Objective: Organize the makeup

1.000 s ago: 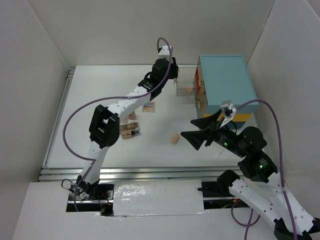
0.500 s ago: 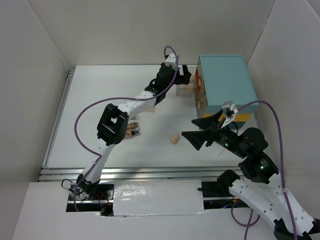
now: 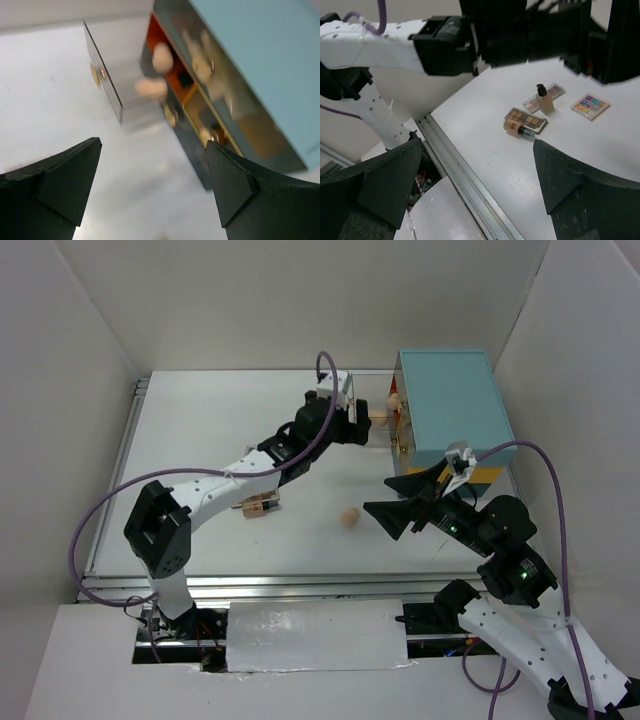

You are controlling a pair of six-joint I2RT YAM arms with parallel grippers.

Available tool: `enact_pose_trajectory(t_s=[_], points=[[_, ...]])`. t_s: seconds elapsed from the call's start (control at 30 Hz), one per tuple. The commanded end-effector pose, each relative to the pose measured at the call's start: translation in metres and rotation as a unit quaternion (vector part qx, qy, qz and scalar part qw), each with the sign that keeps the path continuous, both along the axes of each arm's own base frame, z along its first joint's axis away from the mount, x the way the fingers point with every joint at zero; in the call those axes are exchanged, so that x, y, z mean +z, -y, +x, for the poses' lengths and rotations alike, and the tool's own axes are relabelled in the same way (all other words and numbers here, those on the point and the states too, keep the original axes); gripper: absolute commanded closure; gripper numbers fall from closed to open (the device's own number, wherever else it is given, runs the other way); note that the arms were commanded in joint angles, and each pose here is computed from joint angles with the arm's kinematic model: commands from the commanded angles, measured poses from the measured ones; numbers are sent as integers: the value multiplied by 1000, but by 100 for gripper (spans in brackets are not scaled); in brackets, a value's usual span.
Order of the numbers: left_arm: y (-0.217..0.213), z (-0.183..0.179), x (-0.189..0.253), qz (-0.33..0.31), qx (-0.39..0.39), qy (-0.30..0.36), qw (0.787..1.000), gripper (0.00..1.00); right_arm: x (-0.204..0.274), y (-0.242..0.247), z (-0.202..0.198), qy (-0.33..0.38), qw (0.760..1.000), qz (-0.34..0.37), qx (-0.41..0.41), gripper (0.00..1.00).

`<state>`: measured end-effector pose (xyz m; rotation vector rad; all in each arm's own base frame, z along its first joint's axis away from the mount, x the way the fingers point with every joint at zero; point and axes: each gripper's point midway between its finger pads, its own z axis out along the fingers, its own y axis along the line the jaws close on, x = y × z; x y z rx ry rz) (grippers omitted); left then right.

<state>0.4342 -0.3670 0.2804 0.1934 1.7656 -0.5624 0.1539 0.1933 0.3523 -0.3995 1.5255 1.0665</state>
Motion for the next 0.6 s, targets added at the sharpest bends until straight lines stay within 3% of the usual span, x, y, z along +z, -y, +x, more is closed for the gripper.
enact_pose_trajectory(t_s=[0.0, 0.23, 0.4, 0.53, 0.57], points=[[-5, -44, -99, 92, 8, -121, 988, 1, 12, 4, 2, 15, 1000, 21, -17, 0], [16, -115, -191, 174, -33, -221, 959, 1, 10, 11, 11, 6, 999, 19, -48, 0], [4, -131, -229, 228, -10, -252, 940, 3, 8, 6, 11, 5, 999, 15, -37, 0], [0, -147, -248, 239, -24, -275, 931, 12, 7, 4, 10, 5, 999, 15, -30, 0], [1, -153, -255, 237, -35, -284, 929, 19, 6, 3, 11, 4, 999, 14, -30, 0]])
